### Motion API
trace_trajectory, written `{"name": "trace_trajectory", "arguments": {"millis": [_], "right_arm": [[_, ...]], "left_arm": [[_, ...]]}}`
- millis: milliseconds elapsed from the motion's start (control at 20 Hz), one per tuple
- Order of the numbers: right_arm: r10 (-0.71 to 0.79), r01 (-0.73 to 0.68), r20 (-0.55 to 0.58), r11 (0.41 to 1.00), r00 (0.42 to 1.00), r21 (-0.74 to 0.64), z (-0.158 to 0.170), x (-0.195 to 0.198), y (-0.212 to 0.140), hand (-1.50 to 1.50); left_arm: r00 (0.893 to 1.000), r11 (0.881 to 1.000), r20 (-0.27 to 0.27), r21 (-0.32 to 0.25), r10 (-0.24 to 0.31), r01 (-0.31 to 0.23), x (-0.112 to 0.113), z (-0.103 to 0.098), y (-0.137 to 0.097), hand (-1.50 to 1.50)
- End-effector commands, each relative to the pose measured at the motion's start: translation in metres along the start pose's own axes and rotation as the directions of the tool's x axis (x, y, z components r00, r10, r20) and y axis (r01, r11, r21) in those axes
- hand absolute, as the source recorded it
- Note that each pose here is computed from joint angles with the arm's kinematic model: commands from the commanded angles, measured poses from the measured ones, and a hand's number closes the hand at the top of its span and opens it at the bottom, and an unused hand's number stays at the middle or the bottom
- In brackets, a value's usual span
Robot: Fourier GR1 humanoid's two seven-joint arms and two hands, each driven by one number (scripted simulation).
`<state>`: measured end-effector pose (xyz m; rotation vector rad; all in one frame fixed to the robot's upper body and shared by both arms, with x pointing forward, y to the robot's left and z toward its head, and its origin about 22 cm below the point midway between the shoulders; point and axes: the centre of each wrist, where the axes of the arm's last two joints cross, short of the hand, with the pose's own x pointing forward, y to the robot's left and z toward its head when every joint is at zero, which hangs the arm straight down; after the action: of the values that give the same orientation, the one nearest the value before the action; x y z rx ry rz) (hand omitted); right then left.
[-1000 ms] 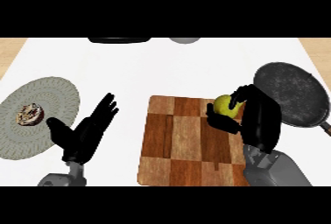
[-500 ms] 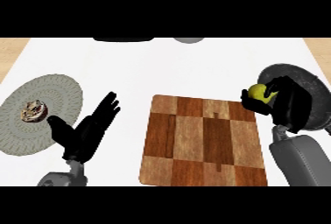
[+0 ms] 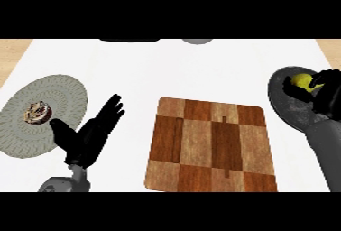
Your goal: Pick the pear from the cutting board and place it in the pan
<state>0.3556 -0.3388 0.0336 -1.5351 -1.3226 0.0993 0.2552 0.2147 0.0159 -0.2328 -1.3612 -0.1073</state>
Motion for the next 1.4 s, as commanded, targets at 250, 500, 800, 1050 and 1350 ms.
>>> {"name": "trace_trajectory", "arguments": {"millis": [250,500,800,1050,1350], "right_arm": [[-0.002,0.0,-0.036,0.998,0.999,-0.056,-0.056,-0.049,-0.01,1.5],[0.184,-0.147,-0.193,0.97,0.964,0.192,-0.05,-0.093,-0.013,-1.5],[0.038,0.011,-0.205,0.973,0.978,0.231,-0.044,-0.087,-0.003,-1.5],[-0.26,0.277,-0.163,0.957,0.952,0.091,-0.046,-0.085,-0.007,-1.5],[-0.473,0.499,-0.259,0.865,0.842,0.045,-0.053,-0.115,-0.025,-1.5]], "left_arm": [[1.0,1.0,0.022,-0.003,0.01,-0.01,-0.004,-0.002,-0.01,0.0],[1.0,0.999,0.011,-0.043,-0.003,0.004,0.005,-0.008,-0.027,0.0],[1.0,1.0,0.014,-0.031,0.004,-0.003,0.007,-0.011,-0.015,0.0],[1.0,1.0,0.017,-0.013,0.012,-0.012,-0.004,-0.002,-0.008,0.0],[1.0,1.0,0.014,-0.008,0.001,-0.001,-0.006,-0.007,-0.005,0.0]]}}
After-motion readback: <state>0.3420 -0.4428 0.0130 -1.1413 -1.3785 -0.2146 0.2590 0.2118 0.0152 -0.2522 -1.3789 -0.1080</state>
